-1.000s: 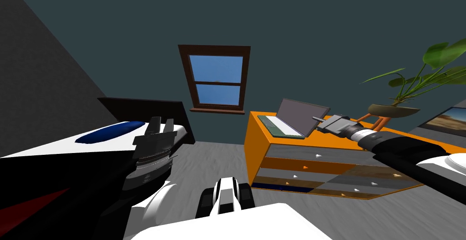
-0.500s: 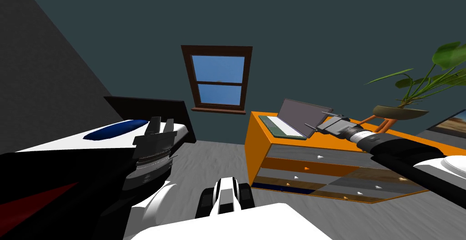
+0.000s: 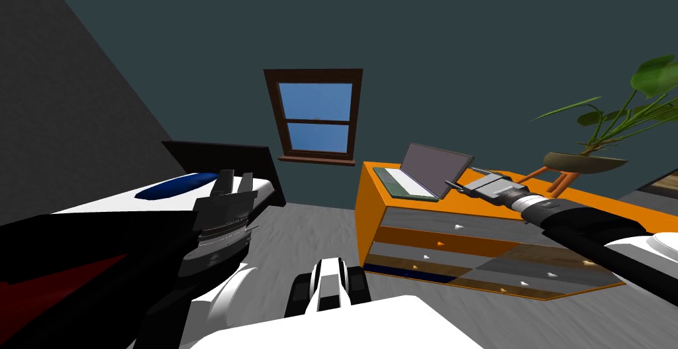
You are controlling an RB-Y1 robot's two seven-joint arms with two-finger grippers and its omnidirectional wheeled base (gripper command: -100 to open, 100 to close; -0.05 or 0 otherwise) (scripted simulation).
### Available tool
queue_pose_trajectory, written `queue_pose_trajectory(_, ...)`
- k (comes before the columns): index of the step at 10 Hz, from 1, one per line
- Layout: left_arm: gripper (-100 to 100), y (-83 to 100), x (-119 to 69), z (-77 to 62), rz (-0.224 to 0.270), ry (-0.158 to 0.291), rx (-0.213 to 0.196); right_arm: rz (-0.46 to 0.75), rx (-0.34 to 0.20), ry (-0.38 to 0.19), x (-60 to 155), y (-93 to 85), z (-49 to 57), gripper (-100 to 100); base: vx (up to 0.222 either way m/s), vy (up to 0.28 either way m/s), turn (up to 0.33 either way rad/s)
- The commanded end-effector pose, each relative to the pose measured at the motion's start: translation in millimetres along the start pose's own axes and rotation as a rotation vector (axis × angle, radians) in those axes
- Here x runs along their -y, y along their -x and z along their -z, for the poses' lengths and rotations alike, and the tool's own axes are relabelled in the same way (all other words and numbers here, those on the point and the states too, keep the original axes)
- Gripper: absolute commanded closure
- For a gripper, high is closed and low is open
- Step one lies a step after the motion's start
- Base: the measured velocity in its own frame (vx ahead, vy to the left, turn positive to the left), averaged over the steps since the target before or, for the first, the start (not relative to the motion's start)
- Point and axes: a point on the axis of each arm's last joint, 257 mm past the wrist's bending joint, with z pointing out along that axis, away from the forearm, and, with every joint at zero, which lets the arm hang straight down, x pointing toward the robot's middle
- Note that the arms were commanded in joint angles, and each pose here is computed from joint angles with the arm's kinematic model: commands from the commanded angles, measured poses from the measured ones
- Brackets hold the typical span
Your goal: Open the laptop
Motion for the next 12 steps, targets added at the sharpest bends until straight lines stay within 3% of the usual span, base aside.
queue_pose_trajectory(1, 0, 0.0, 0.0, 0.0, 0.000, 0.000, 0.000, -0.007, 0.000, 0.001, 0, -0.5, 0.1, -100, -0.004, -0.008, -0.002)
queue_pose_trajectory(2, 0, 0.0, 0.0, 0.0, 0.000, 0.000, 0.000, -0.006, 0.000, 0.001, 0, -0.5, 0.1, 100, 0.000, 0.000, 0.000)
queue_pose_trajectory(11, 0, 0.0, 0.0, 0.0, 0.000, 0.000, 0.000, 0.381, -0.035, -0.026, -17, -1.4, 1.6, 100, -0.011, 0.040, 0.040)
queue_pose_trajectory(12, 0, 0.0, 0.0, 0.0, 0.000, 0.000, 0.000, 0.354, -0.033, -0.023, -17, -1.9, 1.4, 100, -0.005, 0.017, 0.007)
